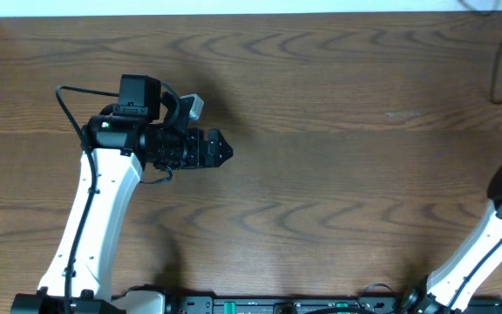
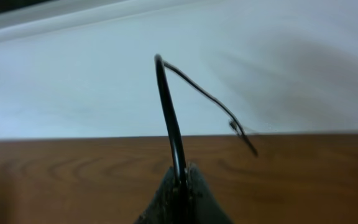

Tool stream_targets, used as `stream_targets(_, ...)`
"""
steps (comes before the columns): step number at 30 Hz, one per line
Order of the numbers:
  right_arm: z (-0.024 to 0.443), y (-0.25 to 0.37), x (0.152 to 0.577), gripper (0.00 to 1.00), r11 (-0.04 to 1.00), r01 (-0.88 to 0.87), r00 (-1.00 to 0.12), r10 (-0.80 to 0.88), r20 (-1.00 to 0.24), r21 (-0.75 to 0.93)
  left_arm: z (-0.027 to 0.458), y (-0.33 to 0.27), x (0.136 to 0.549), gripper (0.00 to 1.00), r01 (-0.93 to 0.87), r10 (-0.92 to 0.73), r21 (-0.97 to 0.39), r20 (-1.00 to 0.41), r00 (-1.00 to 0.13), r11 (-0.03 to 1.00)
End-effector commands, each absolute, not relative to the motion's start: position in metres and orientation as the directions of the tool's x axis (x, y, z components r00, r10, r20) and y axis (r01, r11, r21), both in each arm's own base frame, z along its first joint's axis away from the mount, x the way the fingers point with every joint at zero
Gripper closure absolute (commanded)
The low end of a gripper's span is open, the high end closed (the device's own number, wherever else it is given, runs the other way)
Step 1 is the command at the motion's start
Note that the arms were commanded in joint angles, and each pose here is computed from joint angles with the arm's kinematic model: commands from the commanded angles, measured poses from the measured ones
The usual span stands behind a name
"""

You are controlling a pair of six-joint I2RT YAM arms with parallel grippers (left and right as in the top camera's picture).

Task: Untangle cables

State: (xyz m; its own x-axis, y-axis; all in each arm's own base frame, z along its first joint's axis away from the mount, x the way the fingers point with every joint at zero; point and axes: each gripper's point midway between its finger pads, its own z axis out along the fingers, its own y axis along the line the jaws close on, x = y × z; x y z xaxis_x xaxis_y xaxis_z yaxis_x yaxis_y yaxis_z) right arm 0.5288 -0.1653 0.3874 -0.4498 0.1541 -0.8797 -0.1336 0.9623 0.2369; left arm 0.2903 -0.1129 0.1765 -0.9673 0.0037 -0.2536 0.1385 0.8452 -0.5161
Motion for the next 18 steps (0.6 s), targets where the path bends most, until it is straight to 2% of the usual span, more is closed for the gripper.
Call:
stream_targets(1, 0.395, -0.144, 0.529, 0.99, 0.975, -0.181, -0.439, 0.035, -0.898, 0.126, 0.178, -0.114, 0.289, 0.06, 0.15, 0.013, -0.516, -0.26, -0.965, 0.843)
stream_targets(4, 0.382, -0.172, 0.532, 0.99, 0.996, 0.002, -0.483, 0.077, -0.872, 0.087, 0.178, -0.114, 0.289, 0.06, 0.151, 0.013, -0.516, -0.26, -0.965, 0.843)
stream_targets(9, 0.361, -0.229, 0.52, 0.99, 0.955, 0.294, -0.519, 0.192, -0.833, 0.037, 0.179, -0.114, 0.29, 0.06, 0.165, 0.024, -0.512, -0.271, -0.962, 0.843)
stream_targets(13, 0.348, -0.261, 0.507, 0.99, 0.916, 0.4, -0.519, 0.264, -0.813, 0.042, 0.179, -0.115, 0.292, 0.06, 0.183, 0.036, -0.508, -0.285, -0.958, 0.842)
stream_targets(18, 0.343, -0.308, 0.481, 0.99, 0.824, 0.561, -0.458, 0.385, -0.801, 0.076, 0.179, -0.115, 0.292, 0.06, 0.188, 0.039, -0.507, -0.291, -0.956, 0.841)
